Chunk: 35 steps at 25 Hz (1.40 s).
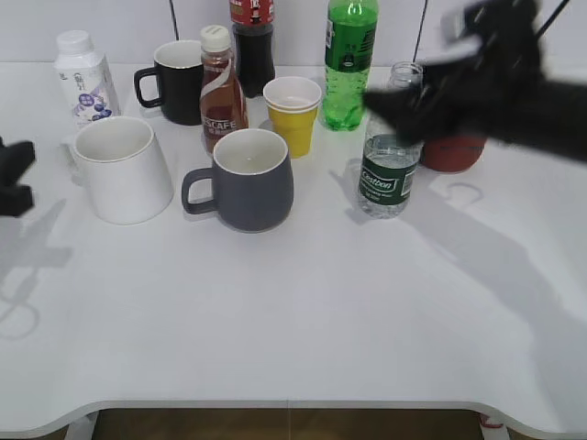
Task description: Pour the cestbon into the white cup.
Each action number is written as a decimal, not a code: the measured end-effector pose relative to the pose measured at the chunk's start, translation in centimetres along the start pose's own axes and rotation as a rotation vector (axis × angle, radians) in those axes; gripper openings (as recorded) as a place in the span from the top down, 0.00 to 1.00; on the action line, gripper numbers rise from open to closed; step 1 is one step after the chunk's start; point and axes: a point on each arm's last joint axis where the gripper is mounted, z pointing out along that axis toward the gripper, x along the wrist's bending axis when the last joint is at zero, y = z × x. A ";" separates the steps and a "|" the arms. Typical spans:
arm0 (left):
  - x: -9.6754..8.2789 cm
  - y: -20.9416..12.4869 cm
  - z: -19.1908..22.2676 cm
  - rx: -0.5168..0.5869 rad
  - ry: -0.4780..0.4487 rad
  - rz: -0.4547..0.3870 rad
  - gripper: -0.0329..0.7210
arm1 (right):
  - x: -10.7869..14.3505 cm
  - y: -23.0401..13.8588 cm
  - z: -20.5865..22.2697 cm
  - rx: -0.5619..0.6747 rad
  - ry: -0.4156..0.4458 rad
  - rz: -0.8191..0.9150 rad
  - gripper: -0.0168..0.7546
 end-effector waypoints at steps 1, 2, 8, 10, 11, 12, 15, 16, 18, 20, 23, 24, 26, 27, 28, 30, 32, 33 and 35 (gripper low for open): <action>0.1 0.7 -0.5 0.037 0.012 -0.008 0.58 | 0.0 1.3 -1.0 -0.013 -0.020 -0.020 0.19; 0.2 1.8 -1.1 0.045 0.024 -0.014 0.58 | 0.1 2.6 -2.0 -0.022 -0.040 -0.038 0.19; 0.2 8.1 -7.2 0.121 0.086 -0.040 0.47 | 1.8 8.1 -8.3 -0.077 -0.053 -0.052 0.19; -0.1 9.8 -10.5 0.089 0.082 -0.066 0.40 | 2.6 9.5 -10.5 -0.099 -0.043 -0.051 0.19; -0.3 10.3 -12.0 0.087 0.078 -0.077 0.35 | 2.9 9.7 -11.4 -0.092 -0.034 -0.052 0.19; -0.4 10.5 -13.4 0.075 0.075 -0.081 0.32 | 3.4 10.1 -12.5 -0.094 -0.026 -0.036 0.19; -0.5 9.9 -17.2 0.081 0.083 -0.090 0.27 | 4.7 9.5 -15.5 -0.062 -0.004 -0.045 0.20; -0.5 9.6 -18.5 0.083 0.087 -0.092 0.27 | 5.1 9.0 -16.5 -0.065 -0.006 -0.038 0.21; -0.6 8.7 -20.7 0.092 0.095 -0.097 0.27 | 5.9 8.2 -18.5 -0.088 -0.013 -0.067 0.21; -0.6 7.9 -22.3 0.098 0.101 -0.101 0.27 | 6.3 7.4 -19.6 -0.100 -0.025 -0.221 0.22; -0.7 7.1 -23.9 0.085 0.098 -0.111 0.27 | 5.6 6.5 -20.1 -0.079 -0.144 -0.478 0.28; -0.8 6.9 -24.2 0.086 0.096 -0.115 0.27 | 4.8 6.4 -20.2 -0.062 -0.246 -0.507 0.31; -0.8 6.6 -24.5 0.106 0.095 -0.117 0.28 | 2.7 6.2 -20.9 -0.025 -0.484 -0.491 0.36; -0.8 6.5 -24.5 0.118 0.096 -0.114 0.29 | 2.1 6.1 -21.3 -0.009 -0.569 -0.440 0.37; -0.8 6.3 -24.5 0.134 0.099 -0.112 0.29 | 1.4 5.8 -21.9 0.027 -0.656 -0.343 0.38; -0.6 6.1 -24.6 0.165 0.116 -0.099 0.30 | 1.0 4.6 -22.6 0.183 -0.698 -0.236 0.38; -0.5 5.8 -24.6 0.194 0.137 -0.086 0.30 | 1.8 2.6 -22.6 0.374 -0.609 -0.086 0.38; -0.4 5.7 -24.7 0.203 0.143 -0.082 0.30 | 2.4 2.0 -22.8 0.436 -0.554 -0.039 0.38; -0.3 5.5 -24.7 0.228 0.154 -0.077 0.30 | 4.0 1.5 -23.3 0.479 -0.436 0.109 0.38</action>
